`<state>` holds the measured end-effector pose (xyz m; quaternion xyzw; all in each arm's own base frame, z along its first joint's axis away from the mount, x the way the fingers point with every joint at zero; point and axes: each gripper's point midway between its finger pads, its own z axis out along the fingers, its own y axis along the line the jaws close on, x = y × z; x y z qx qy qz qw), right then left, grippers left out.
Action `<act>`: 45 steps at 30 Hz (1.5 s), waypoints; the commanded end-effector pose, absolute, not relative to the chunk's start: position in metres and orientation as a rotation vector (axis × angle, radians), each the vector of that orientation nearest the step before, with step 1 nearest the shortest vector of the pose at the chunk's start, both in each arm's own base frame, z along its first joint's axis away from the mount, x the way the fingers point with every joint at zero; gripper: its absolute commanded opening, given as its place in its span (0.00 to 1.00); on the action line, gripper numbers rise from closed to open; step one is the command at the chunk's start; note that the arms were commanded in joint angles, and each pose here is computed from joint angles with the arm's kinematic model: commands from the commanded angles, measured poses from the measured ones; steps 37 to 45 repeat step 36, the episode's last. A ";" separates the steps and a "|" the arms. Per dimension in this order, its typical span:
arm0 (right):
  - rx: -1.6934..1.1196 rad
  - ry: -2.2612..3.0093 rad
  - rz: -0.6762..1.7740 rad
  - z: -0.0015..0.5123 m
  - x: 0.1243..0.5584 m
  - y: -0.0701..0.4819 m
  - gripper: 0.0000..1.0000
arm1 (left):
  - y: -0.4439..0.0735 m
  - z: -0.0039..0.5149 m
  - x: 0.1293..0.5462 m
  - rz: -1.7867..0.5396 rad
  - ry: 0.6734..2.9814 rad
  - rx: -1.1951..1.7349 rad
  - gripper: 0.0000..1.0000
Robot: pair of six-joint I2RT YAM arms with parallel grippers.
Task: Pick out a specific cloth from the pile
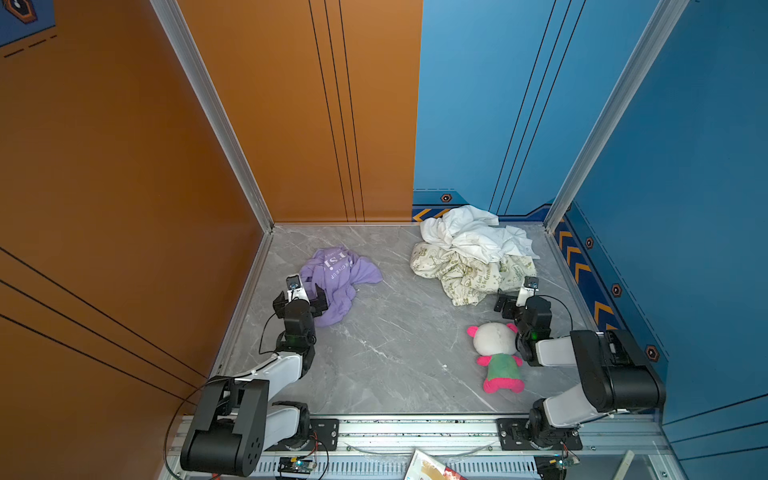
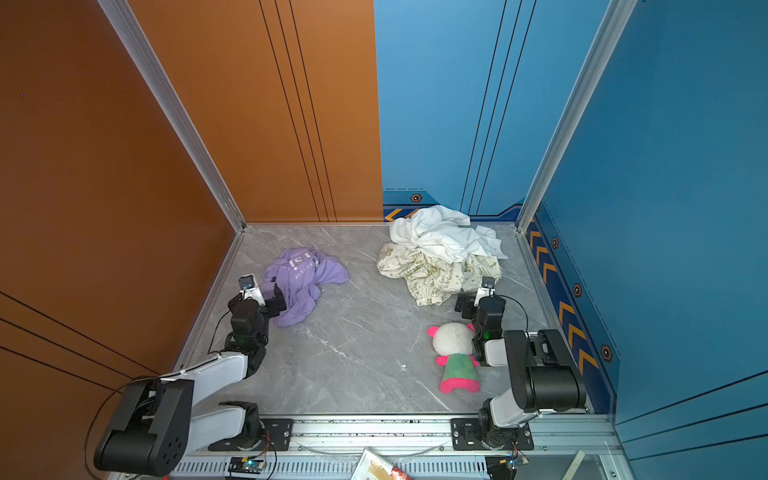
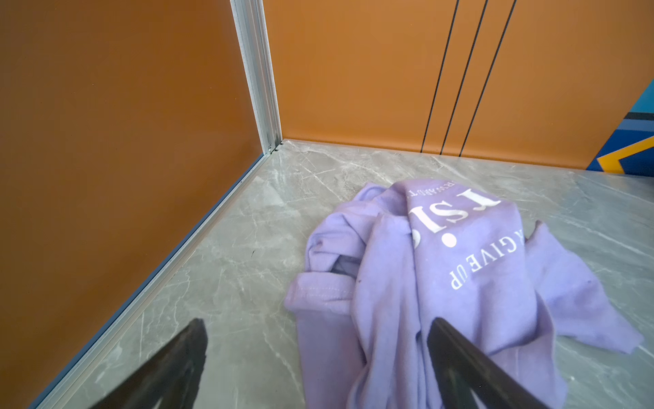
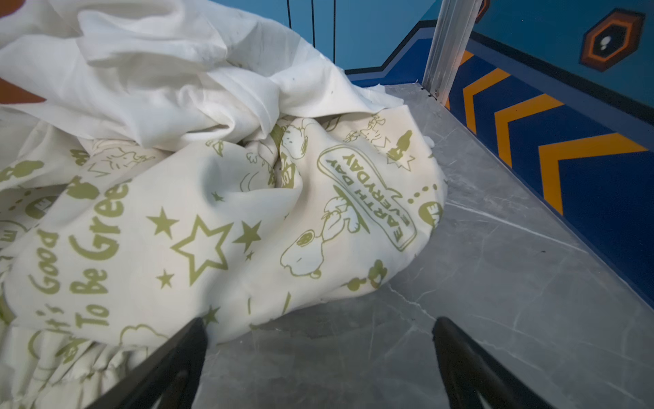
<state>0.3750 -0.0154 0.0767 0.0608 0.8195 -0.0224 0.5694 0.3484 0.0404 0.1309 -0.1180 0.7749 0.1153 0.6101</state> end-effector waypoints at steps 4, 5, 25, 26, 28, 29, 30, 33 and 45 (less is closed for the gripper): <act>0.136 1.880 -0.055 0.095 0.390 -0.017 1.00 | 0.037 0.121 0.360 0.265 1.743 -0.235 0.98; 0.149 1.886 -0.061 0.094 0.392 -0.019 1.00 | 0.035 0.117 0.363 0.261 1.751 -0.218 0.98; 0.127 1.905 -0.089 0.093 0.394 -0.014 1.00 | 0.023 0.098 0.386 0.309 1.845 -0.143 0.98; 0.127 1.905 -0.090 0.093 0.394 -0.014 1.00 | 0.023 0.098 0.386 0.310 1.846 -0.142 0.98; 0.126 1.905 -0.088 0.093 0.394 -0.014 1.00 | 0.023 0.098 0.386 0.310 1.846 -0.143 0.98; 0.128 1.906 -0.089 0.093 0.394 -0.015 1.00 | 0.023 0.098 0.386 0.310 1.847 -0.143 0.98; 0.126 1.907 -0.087 0.093 0.394 -0.014 1.00 | 0.023 0.098 0.386 0.309 1.846 -0.143 0.98; 0.126 1.908 -0.086 0.093 0.395 -0.014 1.00 | 0.023 0.097 0.386 0.310 1.847 -0.142 0.98; 0.128 1.907 -0.088 0.093 0.394 -0.015 1.00 | 0.023 0.098 0.386 0.310 1.846 -0.143 0.98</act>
